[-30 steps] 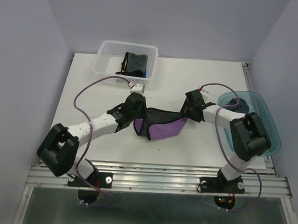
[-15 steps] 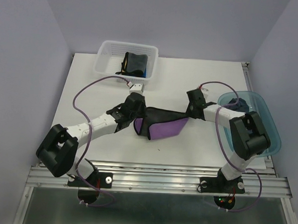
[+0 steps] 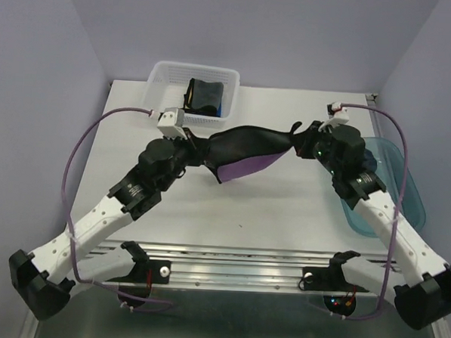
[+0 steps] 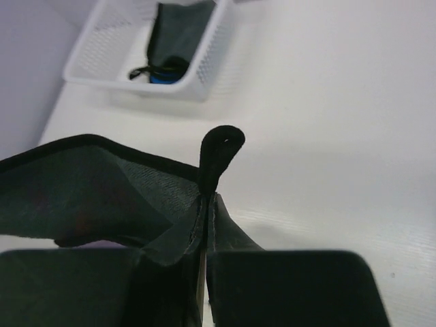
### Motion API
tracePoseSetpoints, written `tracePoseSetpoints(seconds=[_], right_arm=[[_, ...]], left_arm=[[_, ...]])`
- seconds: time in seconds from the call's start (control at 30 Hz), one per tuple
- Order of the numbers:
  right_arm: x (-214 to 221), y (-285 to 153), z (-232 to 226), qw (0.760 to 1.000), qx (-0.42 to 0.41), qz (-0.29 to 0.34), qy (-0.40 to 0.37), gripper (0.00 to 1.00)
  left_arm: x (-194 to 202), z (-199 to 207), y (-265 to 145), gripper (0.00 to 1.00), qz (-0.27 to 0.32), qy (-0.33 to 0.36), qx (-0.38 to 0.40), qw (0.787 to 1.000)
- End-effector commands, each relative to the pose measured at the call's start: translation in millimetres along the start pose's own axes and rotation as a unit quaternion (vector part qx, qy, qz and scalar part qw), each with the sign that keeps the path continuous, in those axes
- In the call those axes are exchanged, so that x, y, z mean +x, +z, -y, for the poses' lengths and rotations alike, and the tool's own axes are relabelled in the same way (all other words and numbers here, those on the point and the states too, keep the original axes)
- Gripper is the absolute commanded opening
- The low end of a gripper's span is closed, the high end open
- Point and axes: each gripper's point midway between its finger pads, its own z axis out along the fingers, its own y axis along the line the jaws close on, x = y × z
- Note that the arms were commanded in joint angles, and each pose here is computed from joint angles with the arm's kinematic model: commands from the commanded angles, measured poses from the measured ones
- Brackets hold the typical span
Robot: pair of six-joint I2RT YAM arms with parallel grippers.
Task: Fold and stack the towels
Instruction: Flatten out the crumpled towel
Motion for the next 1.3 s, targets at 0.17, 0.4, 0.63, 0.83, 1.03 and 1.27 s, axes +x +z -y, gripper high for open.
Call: tracePoseSetpoints(seconds=[0.17,0.4,0.63,0.83,1.03,1.27], right_arm=[[-41,-128,-97,0.963,-0.266,0.044,-0.010,0.01],[-49,-179,-101,0.953,-0.292,0.072,-0.032,0.01],[-31,-197,-115,0.936,-0.349,0.039,-0.014,0.01],[-14,-209,-107,0.937,-0.347,0.027,-0.004,0.01],[6,-194,-95,0.946,-0.325,0.002,0.011,0.01],[27,-143,-66,0.971,-0.234,-0.028,0.029,0.01]], left_arm=[[-66,74,-105,0.00,0.076,-0.022,0.223,0.972],[-83,71,-148,0.00,0.116,-0.038,0.248,0.961],[-67,76,-156,0.00,0.089,-0.056,0.282,0.954],[-43,65,-157,0.00,0.073,-0.086,0.283,0.953],[-22,57,-150,0.00,0.052,-0.109,0.276,0.953],[-3,32,-114,0.00,0.044,-0.119,0.198,0.972]])
